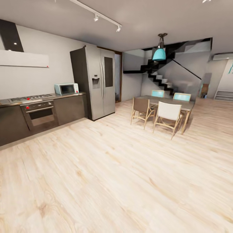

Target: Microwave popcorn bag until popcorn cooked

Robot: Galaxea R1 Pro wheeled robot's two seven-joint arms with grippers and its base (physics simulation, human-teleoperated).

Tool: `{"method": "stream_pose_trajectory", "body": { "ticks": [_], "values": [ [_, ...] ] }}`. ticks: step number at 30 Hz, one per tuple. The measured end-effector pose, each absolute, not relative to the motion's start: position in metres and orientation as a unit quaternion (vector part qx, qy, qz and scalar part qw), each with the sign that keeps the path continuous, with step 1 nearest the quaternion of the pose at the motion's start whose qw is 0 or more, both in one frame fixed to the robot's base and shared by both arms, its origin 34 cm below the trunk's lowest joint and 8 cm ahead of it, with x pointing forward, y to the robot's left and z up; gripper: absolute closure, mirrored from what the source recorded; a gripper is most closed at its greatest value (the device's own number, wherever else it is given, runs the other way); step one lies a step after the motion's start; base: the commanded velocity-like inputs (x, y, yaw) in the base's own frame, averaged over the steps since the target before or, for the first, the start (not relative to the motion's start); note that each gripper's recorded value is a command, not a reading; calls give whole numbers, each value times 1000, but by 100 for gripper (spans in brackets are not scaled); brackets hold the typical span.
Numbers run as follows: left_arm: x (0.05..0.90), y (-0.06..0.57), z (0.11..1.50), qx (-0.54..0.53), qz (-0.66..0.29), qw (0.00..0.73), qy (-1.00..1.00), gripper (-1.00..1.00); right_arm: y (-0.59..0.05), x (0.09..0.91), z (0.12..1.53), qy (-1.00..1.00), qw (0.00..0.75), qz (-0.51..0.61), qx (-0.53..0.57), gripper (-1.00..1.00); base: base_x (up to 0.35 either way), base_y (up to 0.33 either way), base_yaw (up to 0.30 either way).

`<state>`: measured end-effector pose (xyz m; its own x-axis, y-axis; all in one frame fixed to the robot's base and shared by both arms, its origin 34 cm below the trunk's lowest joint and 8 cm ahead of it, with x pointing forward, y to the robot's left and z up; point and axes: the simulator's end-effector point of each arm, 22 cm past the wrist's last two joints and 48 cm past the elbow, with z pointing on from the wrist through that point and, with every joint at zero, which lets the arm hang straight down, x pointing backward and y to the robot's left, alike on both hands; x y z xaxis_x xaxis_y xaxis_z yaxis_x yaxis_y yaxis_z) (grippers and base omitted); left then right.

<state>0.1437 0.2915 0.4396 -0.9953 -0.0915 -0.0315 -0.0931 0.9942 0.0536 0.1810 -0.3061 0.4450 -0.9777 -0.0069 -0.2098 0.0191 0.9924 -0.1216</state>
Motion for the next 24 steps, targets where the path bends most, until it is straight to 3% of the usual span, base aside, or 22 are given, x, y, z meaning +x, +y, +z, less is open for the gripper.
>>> {"method": "stream_pose_trajectory", "body": {
  "ticks": [19, 24],
  "values": [
    [144, 292, 440, -47, 28, 15, 998, -100, -306, 182, 445, 992, 107, -62, 3, -100, 340, 0, 2],
    [144, 292, 440, -46, 28, 15, 998, -100, -306, 183, 445, 992, 107, -62, 3, -100, 340, 0, 166]
  ]
}}
